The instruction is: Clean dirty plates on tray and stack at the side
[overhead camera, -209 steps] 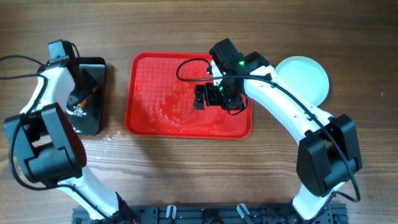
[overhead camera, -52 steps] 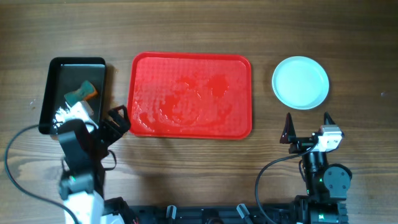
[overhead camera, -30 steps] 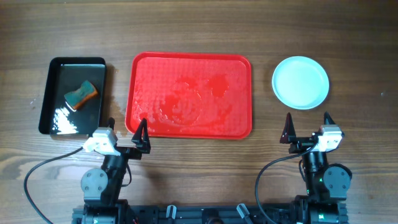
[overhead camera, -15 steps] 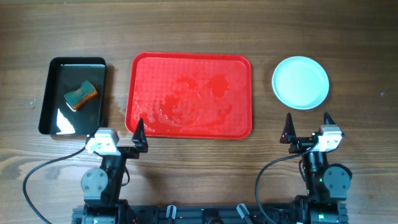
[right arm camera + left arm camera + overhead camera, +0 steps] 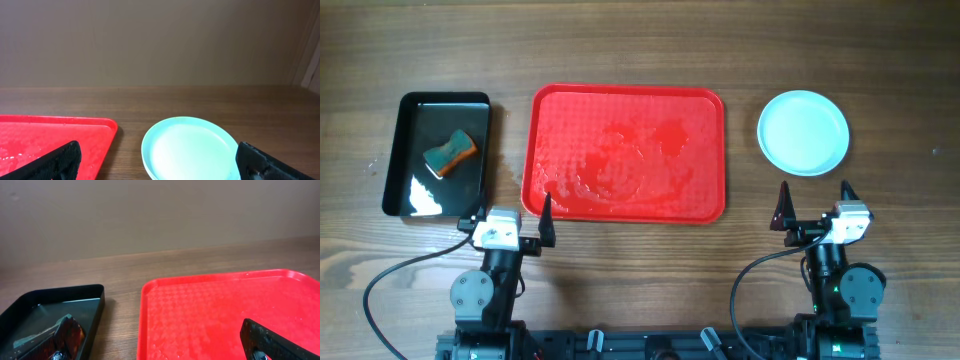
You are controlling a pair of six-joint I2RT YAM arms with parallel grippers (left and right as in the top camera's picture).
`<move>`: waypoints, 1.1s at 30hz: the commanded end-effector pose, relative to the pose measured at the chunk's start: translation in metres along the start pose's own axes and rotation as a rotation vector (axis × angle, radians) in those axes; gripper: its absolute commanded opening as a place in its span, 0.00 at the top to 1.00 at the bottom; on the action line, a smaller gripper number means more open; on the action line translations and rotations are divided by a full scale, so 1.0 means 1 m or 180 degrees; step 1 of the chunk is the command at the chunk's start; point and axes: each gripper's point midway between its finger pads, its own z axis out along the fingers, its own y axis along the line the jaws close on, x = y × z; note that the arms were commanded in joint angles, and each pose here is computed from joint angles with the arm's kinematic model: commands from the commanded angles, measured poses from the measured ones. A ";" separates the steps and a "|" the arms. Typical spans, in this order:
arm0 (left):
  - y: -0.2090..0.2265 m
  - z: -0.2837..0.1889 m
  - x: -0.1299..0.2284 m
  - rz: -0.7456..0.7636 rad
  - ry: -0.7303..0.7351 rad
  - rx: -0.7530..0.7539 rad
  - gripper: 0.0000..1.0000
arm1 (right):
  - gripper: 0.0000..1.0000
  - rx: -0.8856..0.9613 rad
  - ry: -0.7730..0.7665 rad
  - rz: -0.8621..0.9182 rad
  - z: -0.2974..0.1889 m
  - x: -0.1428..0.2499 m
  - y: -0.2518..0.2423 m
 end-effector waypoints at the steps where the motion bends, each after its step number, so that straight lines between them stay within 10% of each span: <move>1: 0.008 -0.001 0.003 -0.0023 0.0018 -0.0141 0.00 | 0.00 0.0044 -0.0027 0.0048 0.000 -0.002 -0.002; 33: 0.014 -0.001 0.002 -0.0258 -0.0001 -0.0265 0.00 | 0.00 0.0044 -0.0027 0.0049 0.000 -0.002 -0.002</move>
